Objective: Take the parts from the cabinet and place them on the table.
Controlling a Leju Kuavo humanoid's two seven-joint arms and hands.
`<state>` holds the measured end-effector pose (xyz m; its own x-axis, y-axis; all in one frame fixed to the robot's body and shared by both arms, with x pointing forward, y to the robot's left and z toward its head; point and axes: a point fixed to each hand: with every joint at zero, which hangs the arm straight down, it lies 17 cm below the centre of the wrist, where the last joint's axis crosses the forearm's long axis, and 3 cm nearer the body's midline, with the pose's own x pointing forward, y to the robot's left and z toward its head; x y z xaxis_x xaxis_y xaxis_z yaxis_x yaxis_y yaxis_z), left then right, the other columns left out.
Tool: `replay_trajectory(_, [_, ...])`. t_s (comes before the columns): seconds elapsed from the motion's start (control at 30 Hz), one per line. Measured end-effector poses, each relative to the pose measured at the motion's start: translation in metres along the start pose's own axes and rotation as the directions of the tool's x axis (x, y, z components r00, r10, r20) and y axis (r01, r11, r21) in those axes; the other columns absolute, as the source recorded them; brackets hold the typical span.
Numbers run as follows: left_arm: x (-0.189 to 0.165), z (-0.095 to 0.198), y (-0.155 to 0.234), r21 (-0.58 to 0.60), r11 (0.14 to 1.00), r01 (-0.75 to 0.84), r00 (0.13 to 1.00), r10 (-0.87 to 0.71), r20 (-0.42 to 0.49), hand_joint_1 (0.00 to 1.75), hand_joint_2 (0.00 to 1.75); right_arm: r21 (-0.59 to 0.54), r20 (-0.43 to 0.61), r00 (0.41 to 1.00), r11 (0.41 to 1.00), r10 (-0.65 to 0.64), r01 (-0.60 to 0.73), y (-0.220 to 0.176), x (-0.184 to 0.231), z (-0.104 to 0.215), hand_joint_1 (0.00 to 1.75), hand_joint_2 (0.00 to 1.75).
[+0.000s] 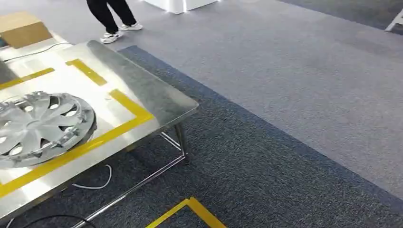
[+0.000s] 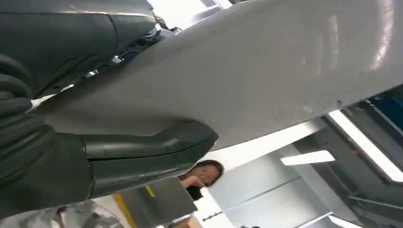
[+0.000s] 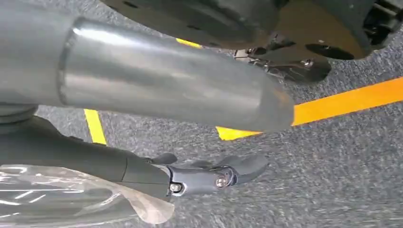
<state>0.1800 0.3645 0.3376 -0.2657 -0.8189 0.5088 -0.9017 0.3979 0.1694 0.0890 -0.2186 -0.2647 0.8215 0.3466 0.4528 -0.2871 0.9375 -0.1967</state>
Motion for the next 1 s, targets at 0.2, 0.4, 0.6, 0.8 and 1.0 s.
replay_trajectory(0.2, [0.000,0.004,-0.003,-0.027,0.999,0.034,0.999,-0.034,0.010,1.75,1.75,-0.004,0.002,1.000,1.000,-0.001,0.001,-0.002,0.001,-0.001,0.00,0.00])
replay_trajectory(0.4, [0.003,0.008,-0.011,-0.062,0.996,0.060,0.998,-0.058,0.035,1.75,1.75,0.002,-0.008,1.000,1.000,0.005,-0.005,0.000,-0.006,0.002,0.00,0.00])
replay_trajectory(0.6, [0.011,0.010,-0.018,-0.087,0.994,0.071,0.996,-0.065,0.064,1.75,1.75,0.002,-0.011,1.000,1.000,0.001,-0.001,0.000,-0.008,0.002,0.00,0.00])
replay_trajectory(0.8, [0.020,0.012,-0.025,-0.104,0.993,0.057,0.996,-0.049,0.079,1.75,1.75,0.000,-0.008,1.000,1.000,0.002,-0.002,-0.002,-0.007,0.002,0.00,0.00])
replay_trajectory(1.0, [0.021,0.012,-0.026,-0.101,0.994,0.046,0.996,-0.038,0.077,1.75,1.75,-0.001,-0.008,1.000,1.000,-0.003,0.003,-0.003,-0.007,0.001,0.00,0.00])
